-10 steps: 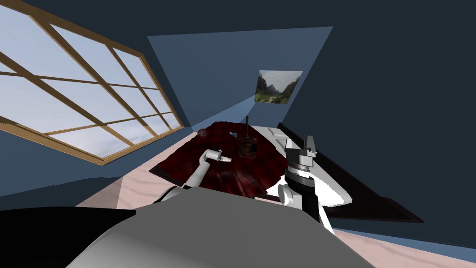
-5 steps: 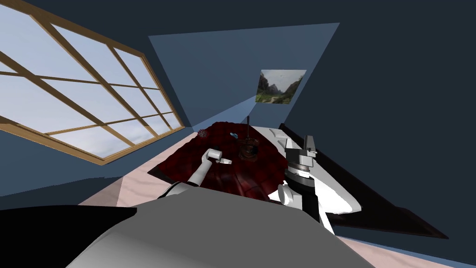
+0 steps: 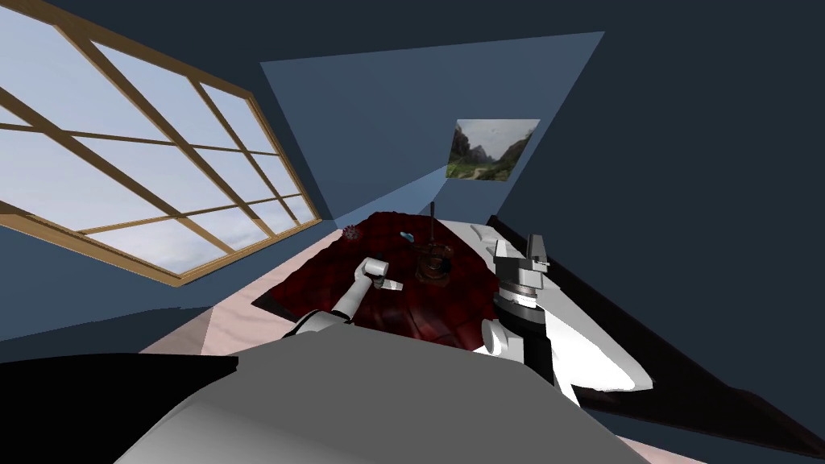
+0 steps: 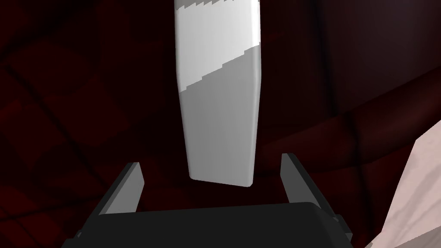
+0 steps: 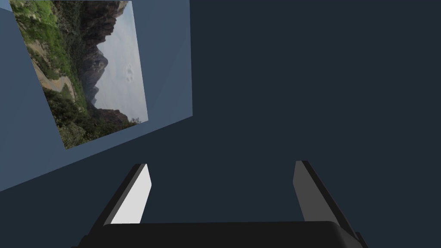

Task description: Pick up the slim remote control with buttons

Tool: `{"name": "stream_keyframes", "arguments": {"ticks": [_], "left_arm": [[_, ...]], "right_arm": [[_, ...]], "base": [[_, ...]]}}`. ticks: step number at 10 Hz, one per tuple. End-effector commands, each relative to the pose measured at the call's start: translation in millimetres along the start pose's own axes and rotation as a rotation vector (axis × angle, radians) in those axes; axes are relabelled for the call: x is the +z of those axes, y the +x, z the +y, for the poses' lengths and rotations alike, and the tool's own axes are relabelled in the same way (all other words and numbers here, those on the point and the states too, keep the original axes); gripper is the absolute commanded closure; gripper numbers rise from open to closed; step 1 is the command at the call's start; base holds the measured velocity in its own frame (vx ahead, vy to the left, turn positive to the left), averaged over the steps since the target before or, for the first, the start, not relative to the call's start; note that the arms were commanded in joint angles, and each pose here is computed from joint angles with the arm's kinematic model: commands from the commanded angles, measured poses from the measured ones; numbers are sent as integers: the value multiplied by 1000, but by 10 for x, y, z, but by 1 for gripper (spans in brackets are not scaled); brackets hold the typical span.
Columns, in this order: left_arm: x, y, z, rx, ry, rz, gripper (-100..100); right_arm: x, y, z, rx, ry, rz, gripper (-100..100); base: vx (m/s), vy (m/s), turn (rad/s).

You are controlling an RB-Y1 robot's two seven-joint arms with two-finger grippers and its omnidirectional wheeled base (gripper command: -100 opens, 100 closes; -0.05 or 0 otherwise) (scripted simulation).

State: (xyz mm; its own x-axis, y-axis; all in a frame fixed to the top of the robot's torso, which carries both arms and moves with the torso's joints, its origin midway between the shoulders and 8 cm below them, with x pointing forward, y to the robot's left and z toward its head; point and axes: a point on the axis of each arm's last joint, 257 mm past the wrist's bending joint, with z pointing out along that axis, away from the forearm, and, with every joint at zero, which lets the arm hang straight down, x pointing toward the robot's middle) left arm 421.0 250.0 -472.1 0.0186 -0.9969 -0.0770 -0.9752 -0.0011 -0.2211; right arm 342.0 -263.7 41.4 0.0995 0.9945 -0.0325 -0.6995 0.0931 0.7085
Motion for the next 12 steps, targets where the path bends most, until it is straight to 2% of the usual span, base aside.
{"name": "stream_keyframes", "arguments": {"ticks": [1,2,5,6,7,8,9,10,12], "left_arm": [[27,117,154,13,-69,9,-100],[27,117,155,13,-70,8,-100],[69,437,444,35,-169,47,-100],[69,437,444,35,-169,47,-100],[81,540,528,40,-192,61,-100],[69,471,490,37,-181,54,-100],[72,479,496,38,-183,56,0],[138,473,543,37,-182,55,-100],[226,466,609,37,-182,55,-100]], "right_arm": [[0,0,0,0,0,0,0],[0,0,0,0,0,0,0],[0,0,0,0,0,0,0],[0,0,0,0,0,0,0],[0,0,0,0,0,0,0],[0,0,0,0,0,0,0],[0,0,0,0,0,0,0],[0,0,0,0,0,0,0],[0,0,0,0,0,0,0]], "base": [[79,2,36],[63,0,9],[74,11,15],[72,0,3],[52,-2,2],[23,-2,0],[0,0,0],[15,-2,-7],[27,-5,-5]]}}
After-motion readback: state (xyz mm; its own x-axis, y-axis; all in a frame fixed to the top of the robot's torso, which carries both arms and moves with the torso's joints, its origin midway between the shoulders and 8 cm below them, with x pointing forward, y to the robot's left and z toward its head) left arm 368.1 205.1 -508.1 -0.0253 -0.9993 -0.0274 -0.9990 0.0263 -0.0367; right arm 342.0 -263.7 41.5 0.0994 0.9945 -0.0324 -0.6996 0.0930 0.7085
